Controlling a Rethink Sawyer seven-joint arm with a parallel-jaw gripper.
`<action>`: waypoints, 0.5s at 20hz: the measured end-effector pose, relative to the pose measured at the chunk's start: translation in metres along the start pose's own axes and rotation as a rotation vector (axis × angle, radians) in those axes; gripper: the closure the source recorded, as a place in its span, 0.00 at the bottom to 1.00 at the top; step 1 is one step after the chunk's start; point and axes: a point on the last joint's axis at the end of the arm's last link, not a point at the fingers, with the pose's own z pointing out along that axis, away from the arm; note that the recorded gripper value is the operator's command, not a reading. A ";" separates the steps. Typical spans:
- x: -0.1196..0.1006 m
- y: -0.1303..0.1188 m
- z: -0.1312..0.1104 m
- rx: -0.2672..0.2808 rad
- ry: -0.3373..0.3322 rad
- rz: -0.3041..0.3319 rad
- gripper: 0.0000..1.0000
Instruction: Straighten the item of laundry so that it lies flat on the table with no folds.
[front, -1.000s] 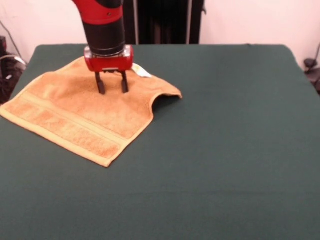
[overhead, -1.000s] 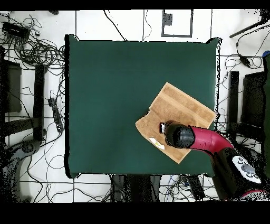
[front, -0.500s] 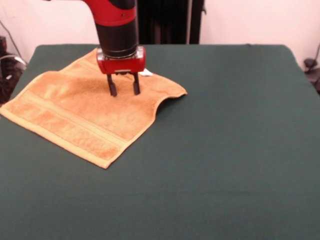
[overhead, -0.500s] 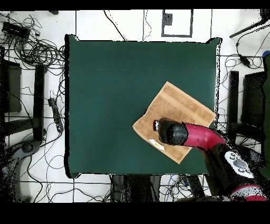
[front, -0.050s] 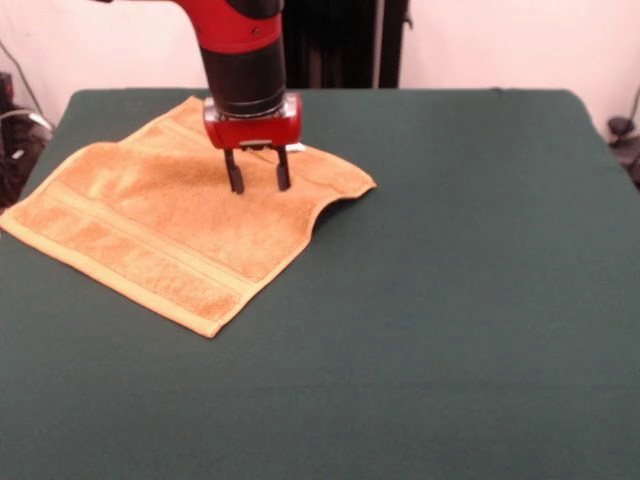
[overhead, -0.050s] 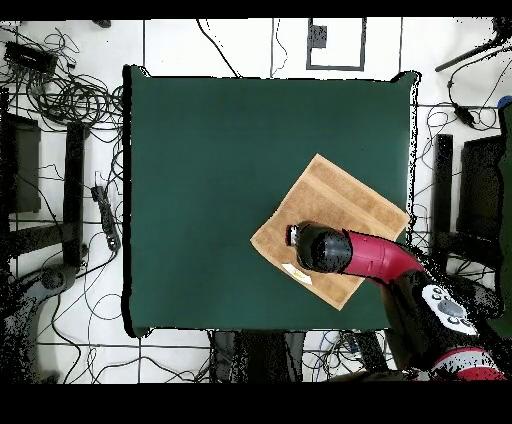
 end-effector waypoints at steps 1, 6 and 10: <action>0.000 0.001 0.000 -0.002 0.001 0.003 0.00; 0.000 0.006 -0.001 -0.011 0.005 0.015 0.00; 0.002 0.011 -0.001 -0.016 0.010 0.015 0.00</action>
